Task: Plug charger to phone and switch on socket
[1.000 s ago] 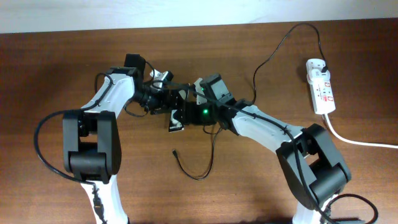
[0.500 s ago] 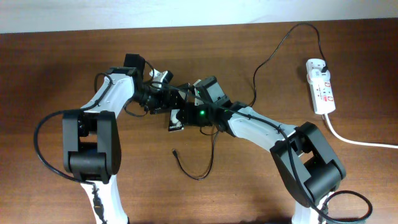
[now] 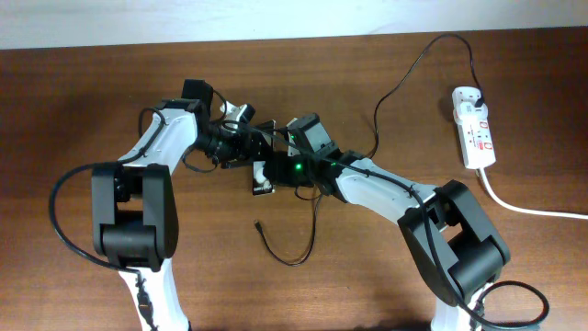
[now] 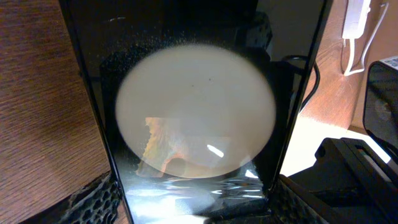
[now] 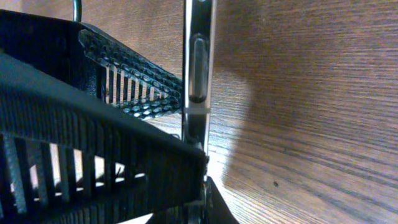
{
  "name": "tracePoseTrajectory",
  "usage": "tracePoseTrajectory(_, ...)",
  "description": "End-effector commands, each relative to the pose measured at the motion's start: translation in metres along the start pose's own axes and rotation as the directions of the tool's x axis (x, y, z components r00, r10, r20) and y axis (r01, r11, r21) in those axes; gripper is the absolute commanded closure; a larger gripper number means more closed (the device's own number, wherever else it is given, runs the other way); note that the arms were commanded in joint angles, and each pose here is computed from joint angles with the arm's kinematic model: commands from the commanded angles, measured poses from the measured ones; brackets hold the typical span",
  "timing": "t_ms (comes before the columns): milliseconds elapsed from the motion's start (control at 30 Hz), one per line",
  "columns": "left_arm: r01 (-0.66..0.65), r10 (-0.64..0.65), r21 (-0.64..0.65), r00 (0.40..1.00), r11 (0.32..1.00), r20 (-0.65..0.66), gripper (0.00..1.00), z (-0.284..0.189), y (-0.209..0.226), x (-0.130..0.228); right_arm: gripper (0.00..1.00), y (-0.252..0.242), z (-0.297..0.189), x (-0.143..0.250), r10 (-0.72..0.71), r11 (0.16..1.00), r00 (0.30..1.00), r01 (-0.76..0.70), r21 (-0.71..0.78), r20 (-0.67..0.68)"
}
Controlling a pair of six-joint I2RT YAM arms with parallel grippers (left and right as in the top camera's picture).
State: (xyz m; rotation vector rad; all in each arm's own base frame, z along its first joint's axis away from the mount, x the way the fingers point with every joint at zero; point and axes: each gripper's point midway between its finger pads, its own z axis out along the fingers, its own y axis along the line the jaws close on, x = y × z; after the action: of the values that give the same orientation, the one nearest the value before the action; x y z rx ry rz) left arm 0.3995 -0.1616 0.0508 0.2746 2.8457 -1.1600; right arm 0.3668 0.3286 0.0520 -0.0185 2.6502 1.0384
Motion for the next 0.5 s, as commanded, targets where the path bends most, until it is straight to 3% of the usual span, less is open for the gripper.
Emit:
tracePoseTrajectory(0,-0.042,0.041,0.04,0.999,0.998,0.019,0.25,-0.01,-0.022,-0.001,0.96,0.01,-0.002,-0.005,-0.025,0.999,1.0,0.024,-0.048,-0.004)
tracePoseTrajectory(133,-0.162,0.135,0.271,0.984,0.949,0.115,0.26,-0.033,-0.05,-0.01,0.96,0.025,-0.019,-0.008,-0.069,0.974,0.995,0.053,-0.22,-0.067)
tracePoseTrajectory(233,-0.316,0.189,0.496,0.938,0.809,0.29,0.24,-0.073,-0.08,-0.02,0.96,0.058,-0.042,-0.016,-0.204,0.878,0.978,0.162,-0.45,-0.045)
tracePoseTrajectory(333,-0.404,0.192,0.607,0.903,0.684,0.384,0.24,-0.096,-0.103,-0.024,0.96,0.073,-0.049,-0.021,-0.257,0.832,0.967,0.224,-0.508,0.006)
tracePoseTrajectory(467,-0.441,0.22,0.59,0.885,0.676,0.41,0.29,-0.105,-0.111,-0.025,0.96,0.077,-0.051,-0.029,-0.27,0.82,0.962,0.257,-0.511,0.051)
